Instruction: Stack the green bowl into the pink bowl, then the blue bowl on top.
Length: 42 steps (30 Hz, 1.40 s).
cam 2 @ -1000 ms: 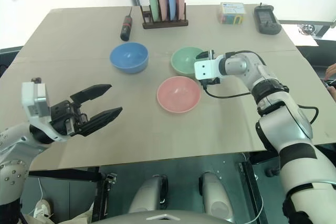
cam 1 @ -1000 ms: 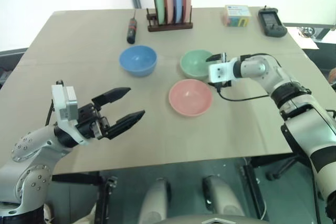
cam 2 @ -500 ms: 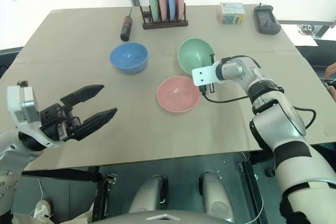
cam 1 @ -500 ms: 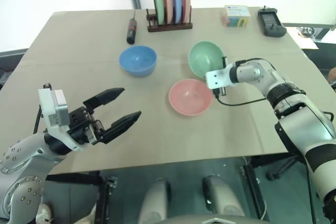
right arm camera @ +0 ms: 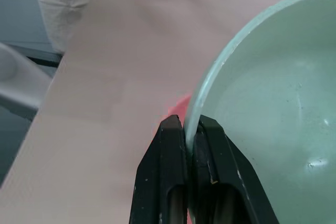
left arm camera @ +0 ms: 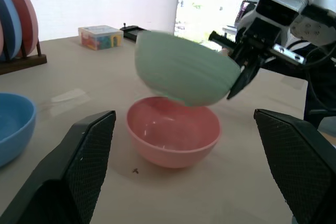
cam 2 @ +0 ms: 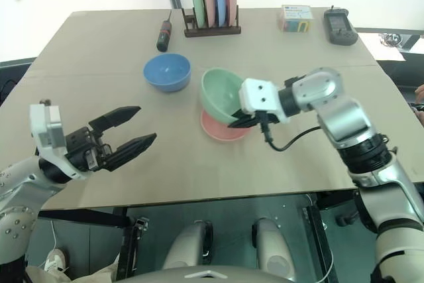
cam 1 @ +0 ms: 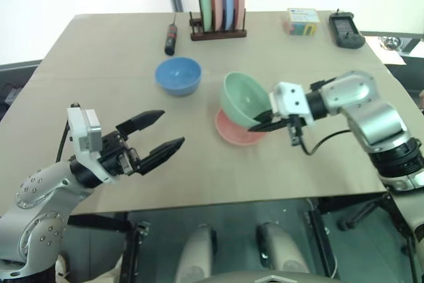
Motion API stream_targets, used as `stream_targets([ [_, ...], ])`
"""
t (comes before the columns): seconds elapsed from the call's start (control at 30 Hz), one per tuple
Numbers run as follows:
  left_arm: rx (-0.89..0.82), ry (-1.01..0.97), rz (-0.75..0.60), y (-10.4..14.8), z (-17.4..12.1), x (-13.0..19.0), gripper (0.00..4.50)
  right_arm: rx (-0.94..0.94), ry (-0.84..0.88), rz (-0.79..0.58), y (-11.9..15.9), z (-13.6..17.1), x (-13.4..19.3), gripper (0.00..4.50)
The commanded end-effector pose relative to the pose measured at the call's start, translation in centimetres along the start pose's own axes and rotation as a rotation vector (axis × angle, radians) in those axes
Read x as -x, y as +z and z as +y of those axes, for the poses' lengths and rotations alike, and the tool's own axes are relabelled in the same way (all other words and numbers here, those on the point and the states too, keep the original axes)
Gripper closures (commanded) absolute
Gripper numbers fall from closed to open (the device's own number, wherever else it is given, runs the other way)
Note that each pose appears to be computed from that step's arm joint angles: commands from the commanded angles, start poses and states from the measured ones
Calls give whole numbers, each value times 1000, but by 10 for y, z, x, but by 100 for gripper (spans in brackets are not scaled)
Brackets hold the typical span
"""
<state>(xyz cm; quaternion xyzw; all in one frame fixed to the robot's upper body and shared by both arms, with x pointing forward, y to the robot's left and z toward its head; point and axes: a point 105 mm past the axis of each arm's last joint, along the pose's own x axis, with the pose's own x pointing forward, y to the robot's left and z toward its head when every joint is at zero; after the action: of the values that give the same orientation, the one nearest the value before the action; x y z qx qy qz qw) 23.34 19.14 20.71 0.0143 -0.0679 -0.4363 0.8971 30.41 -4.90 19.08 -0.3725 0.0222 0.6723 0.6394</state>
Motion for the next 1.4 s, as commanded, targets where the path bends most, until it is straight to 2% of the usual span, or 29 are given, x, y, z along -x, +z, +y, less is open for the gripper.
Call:
stream_targets([
  [0.03,-23,50,56,0,9,-2,0,7,-93,82,-15,-15,-4,323],
  [0.17,-115,166,113,-1,22,-5,0,2,-133,78,-12,-20,7,164],
  [0.23,-195,253,168,0,34,-6,0,-18,-180,13,-1,-22,16,87],
  [0.27,-266,326,211,1,44,-5,0,-42,-199,-49,8,-21,23,32],
  [0.3,-332,390,261,3,53,-4,0,-64,-210,-107,17,-19,30,4],
  [0.37,-377,477,350,6,70,-5,0,-95,-244,-209,33,-15,47,4],
  [0.43,-492,537,518,7,90,-9,0,-111,-295,-268,42,-11,62,4],
  [0.53,-645,412,721,0,104,-27,0,-135,-394,-312,47,-12,74,4],
  [0.67,-713,370,788,-7,124,-68,0,-153,-557,-315,47,-22,83,4],
  [0.77,-786,292,875,-29,135,-107,0,-238,-662,-269,29,-30,87,4],
  [0.83,-838,271,892,-35,142,-124,0,-247,-701,-250,24,-30,88,4],
  [1.03,-893,233,911,-40,151,-147,0,-273,-771,-236,19,-26,92,4],
  [1.13,-900,221,906,-40,153,-151,67,-279,-768,-236,19,-21,93,0],
  [1.27,-907,201,899,-38,152,-154,215,-271,-759,-249,24,-16,91,0],
  [1.4,-884,183,896,-36,150,-154,386,-263,-747,-267,28,-13,90,0],
])
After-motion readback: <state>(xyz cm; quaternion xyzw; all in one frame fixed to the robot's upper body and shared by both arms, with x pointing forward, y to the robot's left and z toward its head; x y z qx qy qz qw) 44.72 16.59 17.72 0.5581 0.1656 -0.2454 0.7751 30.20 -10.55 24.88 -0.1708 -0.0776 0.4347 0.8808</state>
